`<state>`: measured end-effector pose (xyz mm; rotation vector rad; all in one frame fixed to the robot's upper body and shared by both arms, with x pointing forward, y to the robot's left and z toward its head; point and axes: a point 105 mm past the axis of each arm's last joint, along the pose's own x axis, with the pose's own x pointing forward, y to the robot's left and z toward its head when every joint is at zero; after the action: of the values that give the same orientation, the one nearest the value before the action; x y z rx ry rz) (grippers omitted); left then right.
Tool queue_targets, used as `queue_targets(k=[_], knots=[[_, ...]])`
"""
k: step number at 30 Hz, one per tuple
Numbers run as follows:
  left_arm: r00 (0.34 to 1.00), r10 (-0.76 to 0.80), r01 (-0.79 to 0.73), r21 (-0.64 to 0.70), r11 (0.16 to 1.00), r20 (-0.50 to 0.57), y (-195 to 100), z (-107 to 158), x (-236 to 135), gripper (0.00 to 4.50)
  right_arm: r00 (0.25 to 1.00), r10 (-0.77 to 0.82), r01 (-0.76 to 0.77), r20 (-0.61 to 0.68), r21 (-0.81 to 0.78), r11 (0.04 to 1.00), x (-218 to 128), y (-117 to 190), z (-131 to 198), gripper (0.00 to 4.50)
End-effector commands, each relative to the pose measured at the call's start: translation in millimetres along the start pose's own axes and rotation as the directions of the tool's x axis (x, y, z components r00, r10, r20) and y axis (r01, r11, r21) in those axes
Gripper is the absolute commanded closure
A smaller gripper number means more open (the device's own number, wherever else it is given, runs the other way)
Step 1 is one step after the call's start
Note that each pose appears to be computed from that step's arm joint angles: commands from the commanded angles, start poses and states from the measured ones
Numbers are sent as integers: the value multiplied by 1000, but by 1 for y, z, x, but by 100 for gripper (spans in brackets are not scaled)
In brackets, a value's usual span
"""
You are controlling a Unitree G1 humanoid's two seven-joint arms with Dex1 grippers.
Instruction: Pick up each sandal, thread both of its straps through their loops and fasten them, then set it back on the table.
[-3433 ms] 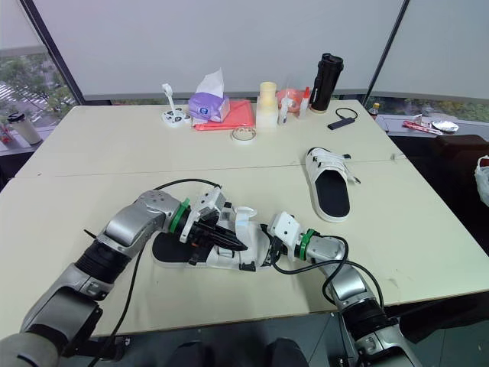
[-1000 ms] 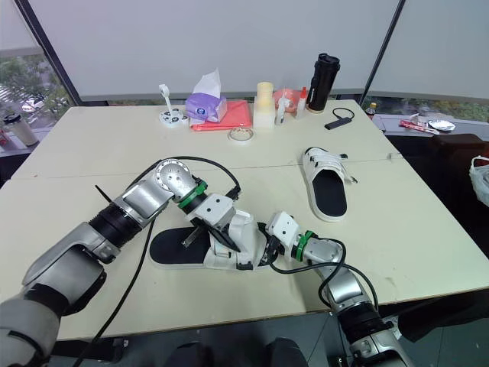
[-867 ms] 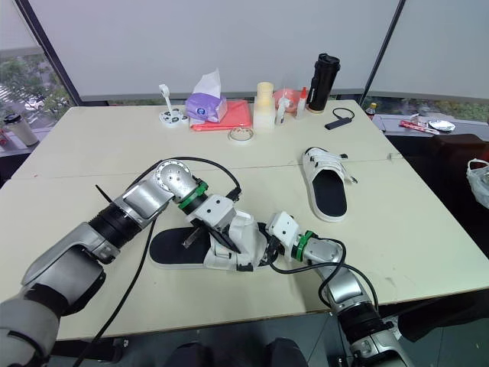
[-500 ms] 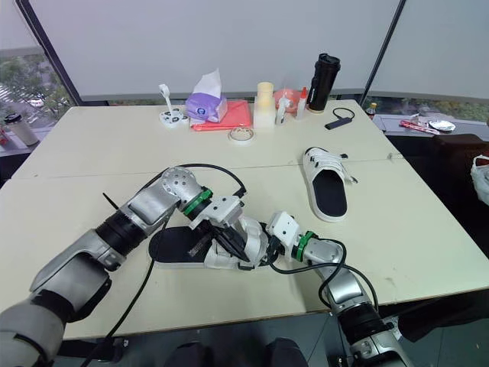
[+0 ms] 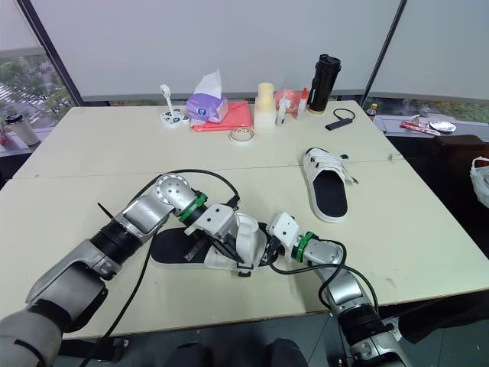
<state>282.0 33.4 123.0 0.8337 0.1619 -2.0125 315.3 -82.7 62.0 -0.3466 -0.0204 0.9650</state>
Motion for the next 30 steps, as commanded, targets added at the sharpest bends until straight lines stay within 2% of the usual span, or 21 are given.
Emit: queue_targets(k=[1, 5, 6, 8, 13, 17, 21, 25, 30], knots=[[1000, -16, 17, -35, 999, 8, -7, -4, 7, 447, 982, 46, -26, -181, 108, 994, -7, 22, -50, 450], [999, -19, 21, -47, 999, 38, -9, 3, 7, 447, 982, 46, -27, -182, 108, 994, -7, 21, -50, 450], [999, -11, 12, -45, 999, 33, -8, 2, 6, 423, 982, 47, -27, -182, 107, 994, -6, 21, -50, 450], [1000, 7, -5, -48, 999, 29, -6, 2, 2, 367, 982, 47, -28, -182, 107, 994, -6, 21, -50, 450], [992, 107, -99, -103, 990, 73, 1, 16, -21, 140, 982, 46, -26, -184, 106, 994, -7, 21, -51, 450], [977, 155, -129, -173, 976, 146, -11, 33, -38, 140, 981, 46, -26, -186, 108, 994, -8, 21, -52, 450], [951, 236, -168, -306, 937, 201, -32, 43, -47, 140, 981, 45, -25, -188, 107, 994, -8, 19, -52, 450], [946, 264, -167, -414, 895, 189, -57, 35, -37, 140, 981, 45, -25, -189, 106, 994, -9, 18, -53, 450], [917, 385, -288, -493, 821, 105, -66, -3, -14, 140, 980, 59, -39, -188, 105, 994, -6, 19, -53, 450]])
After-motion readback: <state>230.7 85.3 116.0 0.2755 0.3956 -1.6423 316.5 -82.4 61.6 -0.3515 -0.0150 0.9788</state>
